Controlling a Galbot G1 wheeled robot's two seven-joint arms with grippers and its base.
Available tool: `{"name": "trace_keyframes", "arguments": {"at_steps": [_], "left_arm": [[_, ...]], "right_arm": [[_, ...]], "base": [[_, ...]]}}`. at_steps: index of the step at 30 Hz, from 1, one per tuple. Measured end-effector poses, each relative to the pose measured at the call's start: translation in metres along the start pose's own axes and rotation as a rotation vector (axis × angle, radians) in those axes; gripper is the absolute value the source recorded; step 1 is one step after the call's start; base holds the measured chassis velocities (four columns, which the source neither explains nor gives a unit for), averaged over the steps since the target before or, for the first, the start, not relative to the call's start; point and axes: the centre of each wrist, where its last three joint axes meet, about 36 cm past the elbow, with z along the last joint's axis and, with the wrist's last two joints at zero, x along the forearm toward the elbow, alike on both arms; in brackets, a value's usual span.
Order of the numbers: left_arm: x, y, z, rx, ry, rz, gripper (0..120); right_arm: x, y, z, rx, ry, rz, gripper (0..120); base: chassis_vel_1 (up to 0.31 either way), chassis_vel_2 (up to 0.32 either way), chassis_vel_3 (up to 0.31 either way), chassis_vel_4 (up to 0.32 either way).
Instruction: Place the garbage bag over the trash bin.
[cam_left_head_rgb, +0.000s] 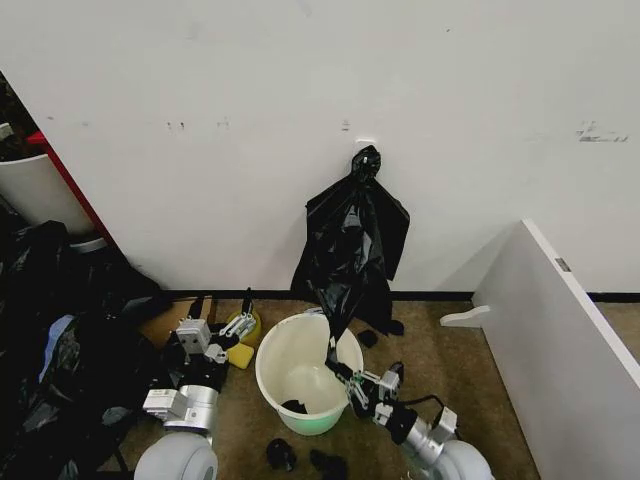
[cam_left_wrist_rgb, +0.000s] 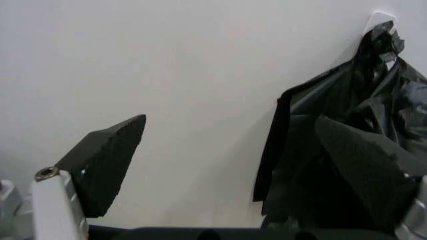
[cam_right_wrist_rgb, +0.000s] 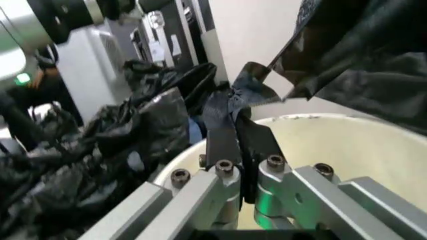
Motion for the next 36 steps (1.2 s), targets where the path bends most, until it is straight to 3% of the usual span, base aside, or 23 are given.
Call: {"name": "trace_keyframes", "arguments": {"at_steps": [7, 11, 18, 21, 22, 24, 28, 34, 36], "left_arm": [[0.001, -0.001, 0.001, 0.005, 0.004, -0.004, 100], [0.001, -0.001, 0.002, 0.002, 0.011, -0.003, 100], [-0.002, 0.001, 0.0, -0.005, 0.01, 0.003, 100], [-0.002, 0.0, 0.0, -0.003, 0.012, 0.004, 100], [-0.002, 0.0, 0.0, -0.003, 0.012, 0.004, 100], [-0.002, -0.002, 0.0, 0.001, 0.015, 0.004, 100], [0.0, -0.005, 0.002, 0.003, 0.024, 0.005, 100], [0.003, -0.008, 0.003, 0.008, 0.032, -0.004, 100], [0.004, -0.008, 0.003, 0.008, 0.035, -0.005, 100]], "right_arm": [[-0.014, -0.011, -0.009, 0.007, -0.107, 0.048, 0], [-0.018, -0.022, -0.017, 0.032, -0.159, 0.042, 18], [-0.006, -0.037, -0.022, 0.133, -0.134, 0.0, 41], [-0.011, -0.038, -0.023, 0.174, -0.123, 0.175, 55], [-0.011, -0.038, -0.023, 0.174, -0.123, 0.175, 55], [-0.024, -0.037, -0.022, 0.18, -0.125, 0.352, 64], [-0.055, -0.044, -0.023, 0.151, -0.134, 0.568, 80], [-0.088, -0.071, -0.025, 0.206, -0.097, 0.658, 99], [-0.09, -0.076, -0.023, 0.222, -0.085, 0.671, 99]], "base": [[0.0, 0.0, 0.0, 0.0], [0.0, 0.0, 0.0, 0.0], [0.0, 0.0, 0.0, 0.0], [0.0, 0.0, 0.0, 0.0], [0.0, 0.0, 0.0, 0.0], [0.0, 0.0, 0.0, 0.0], [0.0, 0.0, 0.0, 0.0], [0.0, 0.0, 0.0, 0.0], [0.0, 0.0, 0.0, 0.0]]}}
